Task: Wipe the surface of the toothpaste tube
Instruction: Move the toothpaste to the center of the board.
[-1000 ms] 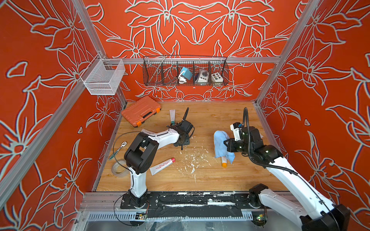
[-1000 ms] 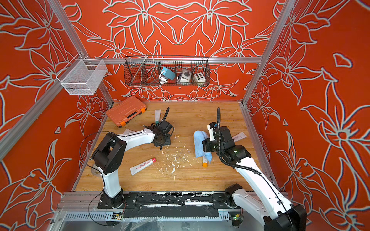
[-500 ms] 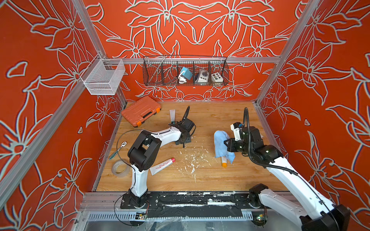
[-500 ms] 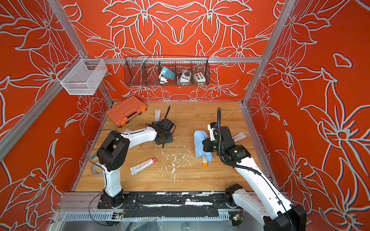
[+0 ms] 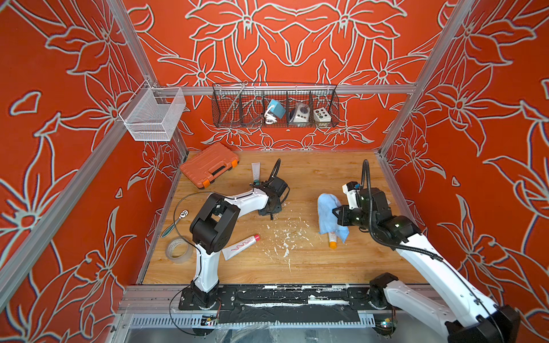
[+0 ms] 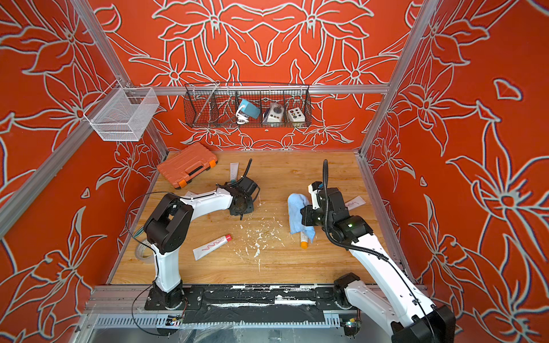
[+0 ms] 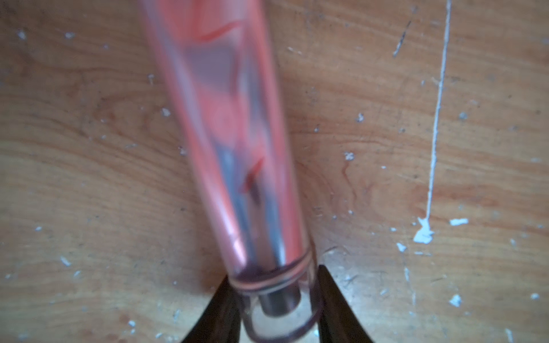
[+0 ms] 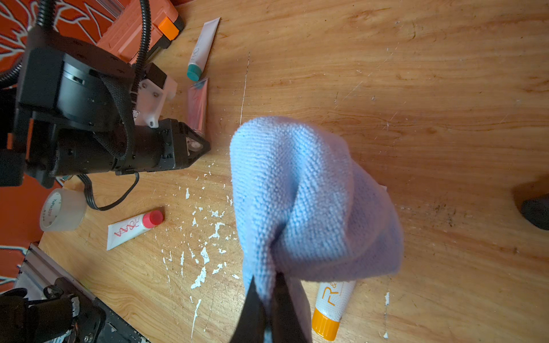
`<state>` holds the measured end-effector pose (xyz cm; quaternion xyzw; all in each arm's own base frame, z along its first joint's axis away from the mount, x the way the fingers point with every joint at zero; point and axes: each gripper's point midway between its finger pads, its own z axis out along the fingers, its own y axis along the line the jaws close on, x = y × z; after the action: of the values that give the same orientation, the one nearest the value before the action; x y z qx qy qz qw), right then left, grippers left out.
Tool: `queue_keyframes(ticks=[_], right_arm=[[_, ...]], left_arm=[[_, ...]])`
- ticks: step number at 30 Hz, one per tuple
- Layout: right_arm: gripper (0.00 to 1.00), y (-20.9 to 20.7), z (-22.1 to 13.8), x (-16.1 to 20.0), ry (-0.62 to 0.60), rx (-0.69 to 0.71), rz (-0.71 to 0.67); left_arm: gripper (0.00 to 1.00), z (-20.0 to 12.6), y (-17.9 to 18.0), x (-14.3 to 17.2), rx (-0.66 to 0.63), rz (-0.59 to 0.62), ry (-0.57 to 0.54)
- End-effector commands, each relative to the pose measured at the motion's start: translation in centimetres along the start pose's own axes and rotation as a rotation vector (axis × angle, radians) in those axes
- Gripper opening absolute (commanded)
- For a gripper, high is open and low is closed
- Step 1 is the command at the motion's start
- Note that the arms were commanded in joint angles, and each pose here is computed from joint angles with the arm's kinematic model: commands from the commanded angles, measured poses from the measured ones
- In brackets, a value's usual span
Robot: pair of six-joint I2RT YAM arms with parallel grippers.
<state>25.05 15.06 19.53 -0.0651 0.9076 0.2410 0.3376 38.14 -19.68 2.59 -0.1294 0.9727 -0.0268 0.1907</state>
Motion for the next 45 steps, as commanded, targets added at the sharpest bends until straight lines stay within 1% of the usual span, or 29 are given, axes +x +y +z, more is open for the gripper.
queue_keyframes(ticks=[1, 9, 12, 16, 20, 27, 30, 32, 34, 36, 41, 45], right_arm=[[0.0, -0.1, -0.1, -0.1, -0.007, -0.004, 0.012], [0.0, 0.0, -0.1, -0.2, -0.007, -0.008, 0.011], [0.0, 0.0, -0.1, -0.2, -0.009, -0.008, 0.01], [0.0, 0.0, 0.0, -0.1, -0.005, -0.008, 0.011], [0.0, -0.1, 0.1, -0.1, -0.006, -0.005, 0.011], [0.0, -0.3, 0.4, 0.0, -0.002, -0.001, 0.02], [0.0, -0.3, 0.5, -0.1, -0.002, 0.0, 0.023], [0.0, -0.4, 0.4, -0.1, -0.002, 0.0, 0.024], [0.0, -0.4, 0.4, -0.1, -0.002, 0.001, 0.025], [0.0, -0.3, 0.4, -0.1, -0.003, 0.0, 0.026], [0.0, -0.5, 0.5, -0.1, 0.0, 0.007, 0.03], [0.0, -0.5, 0.4, -0.1, 0.0, 0.006, 0.033]], left_arm=[[0.32, -0.6, 1.2, 0.1, -0.028, 0.001, -0.004], [0.31, -1.7, 1.4, 0.2, -0.005, -0.001, -0.009], [0.25, -1.9, 1.1, 0.4, 0.015, 0.01, 0.004], [0.24, -2.2, 0.2, 1.3, 0.067, 0.047, 0.025], [0.22, -2.6, -1.8, 2.7, 0.13, 0.154, 0.04], [0.19, -3.8, -6.1, 5.7, 0.274, 0.414, 0.043], [0.19, -4.2, -6.9, 6.4, 0.294, 0.509, 0.03], [0.24, -4.1, -6.8, 6.5, 0.296, 0.543, 0.024], [0.34, -4.0, -6.6, 6.4, 0.29, 0.566, 0.015], [0.4, -4.0, -6.3, 6.0, 0.285, 0.566, 0.01], [0.47, -5.0, -7.0, 5.7, 0.368, 0.583, -0.042], [0.48, -5.0, -6.8, 5.1, 0.35, 0.583, -0.067]])
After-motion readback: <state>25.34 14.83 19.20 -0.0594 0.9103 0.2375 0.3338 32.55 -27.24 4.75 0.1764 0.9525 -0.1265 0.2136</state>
